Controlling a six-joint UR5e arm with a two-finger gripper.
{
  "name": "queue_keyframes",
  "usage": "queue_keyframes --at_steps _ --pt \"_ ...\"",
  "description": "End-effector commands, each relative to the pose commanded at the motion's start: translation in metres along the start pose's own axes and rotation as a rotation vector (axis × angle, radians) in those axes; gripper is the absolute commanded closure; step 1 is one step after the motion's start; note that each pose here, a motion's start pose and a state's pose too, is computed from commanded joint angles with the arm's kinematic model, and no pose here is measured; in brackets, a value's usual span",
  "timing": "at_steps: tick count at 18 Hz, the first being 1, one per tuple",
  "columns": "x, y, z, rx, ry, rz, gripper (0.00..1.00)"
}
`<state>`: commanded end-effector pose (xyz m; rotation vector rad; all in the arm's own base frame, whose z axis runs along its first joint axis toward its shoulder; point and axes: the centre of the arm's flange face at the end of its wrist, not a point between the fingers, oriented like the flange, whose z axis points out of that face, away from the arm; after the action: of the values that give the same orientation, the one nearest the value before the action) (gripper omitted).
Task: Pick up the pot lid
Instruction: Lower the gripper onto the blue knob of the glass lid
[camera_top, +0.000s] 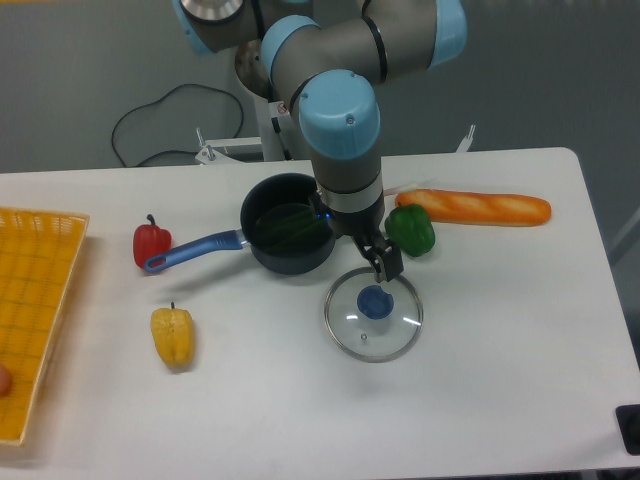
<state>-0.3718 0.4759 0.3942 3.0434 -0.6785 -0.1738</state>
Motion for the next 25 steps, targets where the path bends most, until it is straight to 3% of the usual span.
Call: queue_keyframes --at_steps 6,9,21,25 --pt "0.002 -0.004 0.005 0.045 0.021 -0.003 0.0" --pt "0.009 -0.006 0.03 0.039 0.065 0.004 0.0" --pt "0.003 -0.019 0.092 0.08 0.079 -0.022 0.0" --pt "-0.005 -0.005 0.107 0.066 0.103 -0.087 0.0"
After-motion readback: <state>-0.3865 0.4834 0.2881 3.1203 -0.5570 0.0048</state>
